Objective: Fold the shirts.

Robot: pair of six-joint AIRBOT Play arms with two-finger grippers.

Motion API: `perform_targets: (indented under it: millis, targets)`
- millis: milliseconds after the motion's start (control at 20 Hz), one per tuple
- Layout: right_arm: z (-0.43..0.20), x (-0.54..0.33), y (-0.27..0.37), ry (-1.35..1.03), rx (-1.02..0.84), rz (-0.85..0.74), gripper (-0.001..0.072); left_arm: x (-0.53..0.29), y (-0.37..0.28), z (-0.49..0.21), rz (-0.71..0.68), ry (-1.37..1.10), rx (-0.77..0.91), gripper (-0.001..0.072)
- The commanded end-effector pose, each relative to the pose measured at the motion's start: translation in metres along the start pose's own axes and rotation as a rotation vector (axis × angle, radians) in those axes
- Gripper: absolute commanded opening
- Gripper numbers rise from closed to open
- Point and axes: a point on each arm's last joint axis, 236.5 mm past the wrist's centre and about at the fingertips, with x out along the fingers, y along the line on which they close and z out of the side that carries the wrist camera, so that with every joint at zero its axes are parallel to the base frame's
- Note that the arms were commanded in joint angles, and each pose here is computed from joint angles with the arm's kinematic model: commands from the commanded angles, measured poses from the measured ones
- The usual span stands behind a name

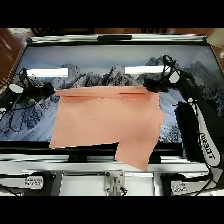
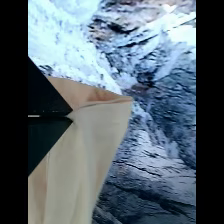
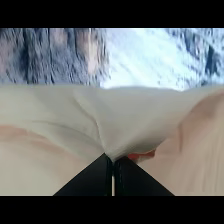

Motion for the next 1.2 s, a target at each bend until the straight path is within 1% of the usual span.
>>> perform_targets:
  millis: [0,100,250,600,900,950,1000,1050,1100,1150]
  targets:
    - [-0.077,-0.03,-0.035,0.328,-0.026,-0.164,0.0058,-0.013,0.013,-0.062,-0.032,0.281,0.047,0.0032]
    - [-0.084,-0.033,-0.047,0.355,-0.015,-0.216,0.0058,-0.023,0.027,-0.075,-0.015,0.35,0.043,0.0032]
    - [-0.079,-0.029,-0.053,0.332,0.013,-0.243,0.0058,-0.029,0.041,-0.072,-0.008,0.352,0.004,0.0032]
    - [-0.09,-0.007,-0.047,0.376,0.076,-0.206,0.0058,-0.015,0.034,-0.086,-0.016,0.396,0.019,0.0032]
    - [-0.101,0.001,-0.054,0.415,0.08,-0.227,0.0059,-0.018,0.031,-0.096,-0.027,0.44,0.016,0.0032]
    - [-0.1,0.001,-0.055,0.412,0.076,-0.23,0.0093,-0.02,0.03,-0.099,-0.031,0.457,0.016,0.0032]
    - [-0.099,-0.001,-0.055,0.406,0.069,-0.229,0.0248,-0.022,0.029,-0.102,-0.035,0.47,0.015,0.0033]
    - [-0.096,-0.006,-0.055,0.394,0.058,-0.224,0.0443,-0.023,0.028,-0.104,-0.038,0.482,0.015,0.007]
    - [-0.091,-0.015,-0.054,0.38,0.037,-0.219,0.0472,-0.027,0.028,-0.108,-0.041,0.502,-0.002,0.0317]
    - [-0.088,-0.027,-0.054,0.365,0.019,-0.221,0.0472,-0.032,0.029,-0.109,-0.038,0.523,-0.036,0.0608]
